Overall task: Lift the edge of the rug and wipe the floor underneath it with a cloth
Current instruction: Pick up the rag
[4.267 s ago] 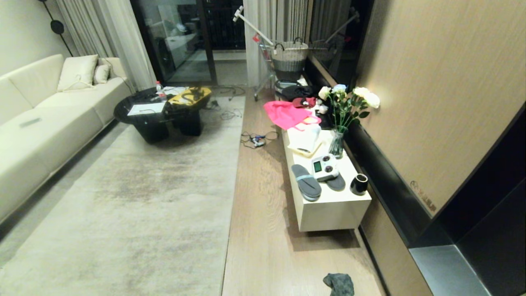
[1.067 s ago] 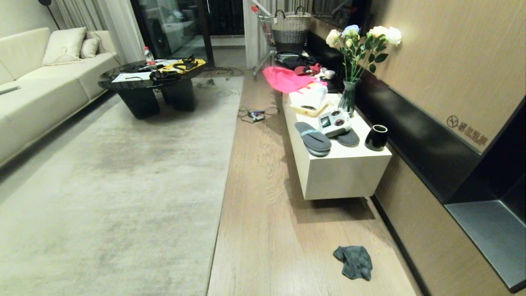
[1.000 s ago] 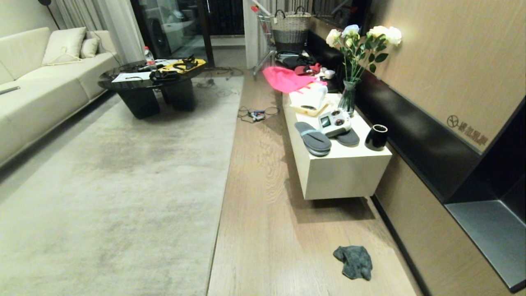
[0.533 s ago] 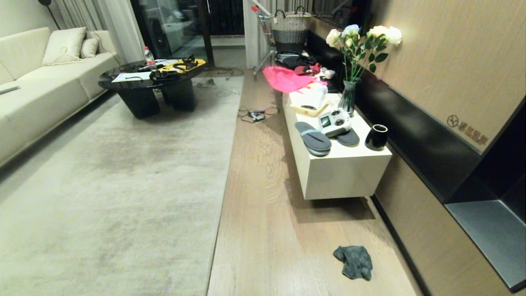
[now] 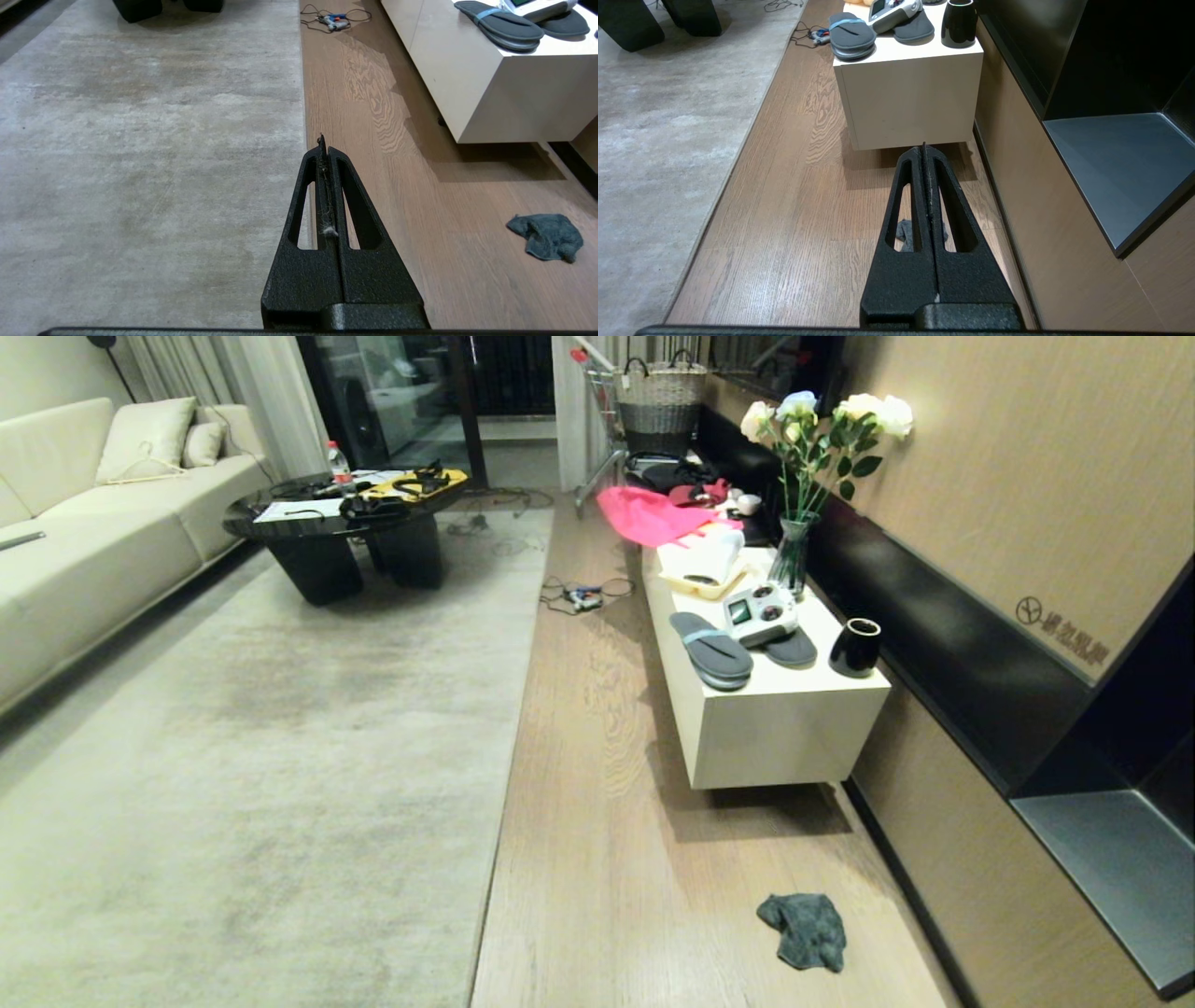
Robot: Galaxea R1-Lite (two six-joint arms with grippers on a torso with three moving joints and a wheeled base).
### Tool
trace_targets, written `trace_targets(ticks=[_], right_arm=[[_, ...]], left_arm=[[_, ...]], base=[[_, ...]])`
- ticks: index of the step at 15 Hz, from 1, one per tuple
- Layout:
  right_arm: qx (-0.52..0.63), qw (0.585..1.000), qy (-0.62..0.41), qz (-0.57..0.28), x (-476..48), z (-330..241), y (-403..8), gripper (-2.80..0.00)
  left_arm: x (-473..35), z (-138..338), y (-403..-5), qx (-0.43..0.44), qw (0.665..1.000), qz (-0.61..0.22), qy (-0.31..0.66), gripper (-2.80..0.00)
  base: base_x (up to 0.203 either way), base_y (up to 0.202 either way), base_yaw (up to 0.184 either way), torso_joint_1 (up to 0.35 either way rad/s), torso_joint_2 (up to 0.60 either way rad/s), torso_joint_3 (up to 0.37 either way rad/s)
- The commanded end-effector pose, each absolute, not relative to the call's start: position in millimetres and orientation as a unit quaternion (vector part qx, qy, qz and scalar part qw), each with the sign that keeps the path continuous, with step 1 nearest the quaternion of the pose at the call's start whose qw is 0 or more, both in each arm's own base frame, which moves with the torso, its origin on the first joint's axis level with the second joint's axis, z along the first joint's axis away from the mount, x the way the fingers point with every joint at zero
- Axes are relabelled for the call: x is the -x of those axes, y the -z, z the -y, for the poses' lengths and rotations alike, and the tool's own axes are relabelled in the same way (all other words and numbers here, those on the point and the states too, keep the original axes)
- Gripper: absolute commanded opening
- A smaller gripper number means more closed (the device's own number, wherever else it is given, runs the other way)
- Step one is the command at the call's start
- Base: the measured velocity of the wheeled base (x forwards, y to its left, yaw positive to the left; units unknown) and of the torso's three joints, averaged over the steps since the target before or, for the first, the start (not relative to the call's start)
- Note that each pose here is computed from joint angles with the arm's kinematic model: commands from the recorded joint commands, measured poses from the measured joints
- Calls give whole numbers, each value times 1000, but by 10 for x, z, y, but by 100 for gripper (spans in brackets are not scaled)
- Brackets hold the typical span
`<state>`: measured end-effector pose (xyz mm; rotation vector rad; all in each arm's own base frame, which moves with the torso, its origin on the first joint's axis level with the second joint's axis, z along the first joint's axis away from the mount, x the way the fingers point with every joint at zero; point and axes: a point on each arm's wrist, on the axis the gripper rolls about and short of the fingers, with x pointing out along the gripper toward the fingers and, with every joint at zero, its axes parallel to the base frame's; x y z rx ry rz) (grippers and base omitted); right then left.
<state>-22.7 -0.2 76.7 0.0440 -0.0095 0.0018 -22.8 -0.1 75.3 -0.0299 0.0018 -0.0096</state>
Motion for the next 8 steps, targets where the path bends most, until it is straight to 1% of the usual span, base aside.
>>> trace_targets(ticks=[1,4,6,8], right_arm=[[-22,1000,-1,5,227,2,-768,-280],[-22,1000,-1,5,227,2,-768,-280],[-22,1000,-1,5,227,2,-768,-280],[-22,1000,-1,5,227,2,-768,-280]], left_arm=[[227,0,-754,16,1000,-2,4,-280],[227,-1,-754,17,1000,-2,2,-280],[227,-1,-754,18,1000,-2,2,-280],[227,-1,-754,17,1000,-2,2,-280]], base=[[0,0,0,0,0,0],[0,0,0,0,1,-15],[0,0,0,0,2,-121],[0,0,0,2,2,-183]])
